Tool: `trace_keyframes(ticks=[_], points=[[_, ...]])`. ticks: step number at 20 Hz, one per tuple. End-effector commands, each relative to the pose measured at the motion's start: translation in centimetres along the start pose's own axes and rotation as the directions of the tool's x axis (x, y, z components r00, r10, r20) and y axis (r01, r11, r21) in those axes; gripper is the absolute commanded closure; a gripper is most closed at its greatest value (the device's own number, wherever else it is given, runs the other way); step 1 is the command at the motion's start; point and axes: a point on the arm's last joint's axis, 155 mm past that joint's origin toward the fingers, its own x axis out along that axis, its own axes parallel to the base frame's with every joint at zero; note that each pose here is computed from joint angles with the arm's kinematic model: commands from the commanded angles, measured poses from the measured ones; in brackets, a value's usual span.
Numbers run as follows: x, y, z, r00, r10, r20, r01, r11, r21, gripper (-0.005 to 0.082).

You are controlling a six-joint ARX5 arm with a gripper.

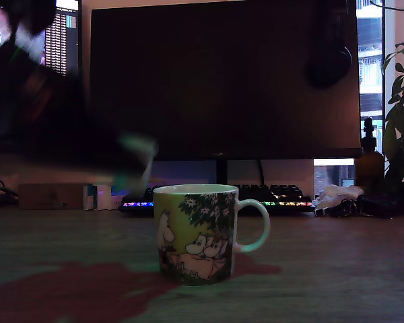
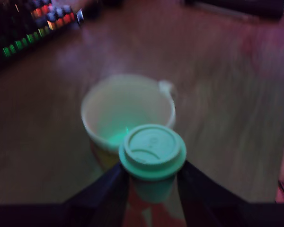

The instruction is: Pick up the coffee capsules on the table and drop them inside the coffee cup

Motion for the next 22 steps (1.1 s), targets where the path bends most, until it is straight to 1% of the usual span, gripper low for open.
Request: trace_keyframes(ticks=[1, 5, 9, 12, 15, 19, 22], points=[[0.1, 0.4, 1.8, 0.999, 0.012, 0.036, -0.012, 1.0, 0.004, 0.0534], [1.8, 1.1, 3.3, 1.0, 0.008, 0.024, -0.008, 1.0, 0.003, 0.0534], [4.1, 1.6, 3.6, 0.999, -0.011, -0.046, 0.011, 1.0, -0.019, 0.0534], [5.3, 1.9, 3.0, 0.992, -0.022, -0.123, 0.016, 0.999, -0.044, 0.0534], [5.9, 1.9, 2.3, 0.984, -0.034, -0.177, 0.022, 0.997, -0.07, 0.0534], [5.7, 1.5, 0.4, 0.967, -0.057, -0.25, 0.034, 0.995, -0.097, 0.0534], [5.5, 1.3, -0.2, 0.959, -0.062, -0.276, 0.034, 0.994, -0.106, 0.0534]])
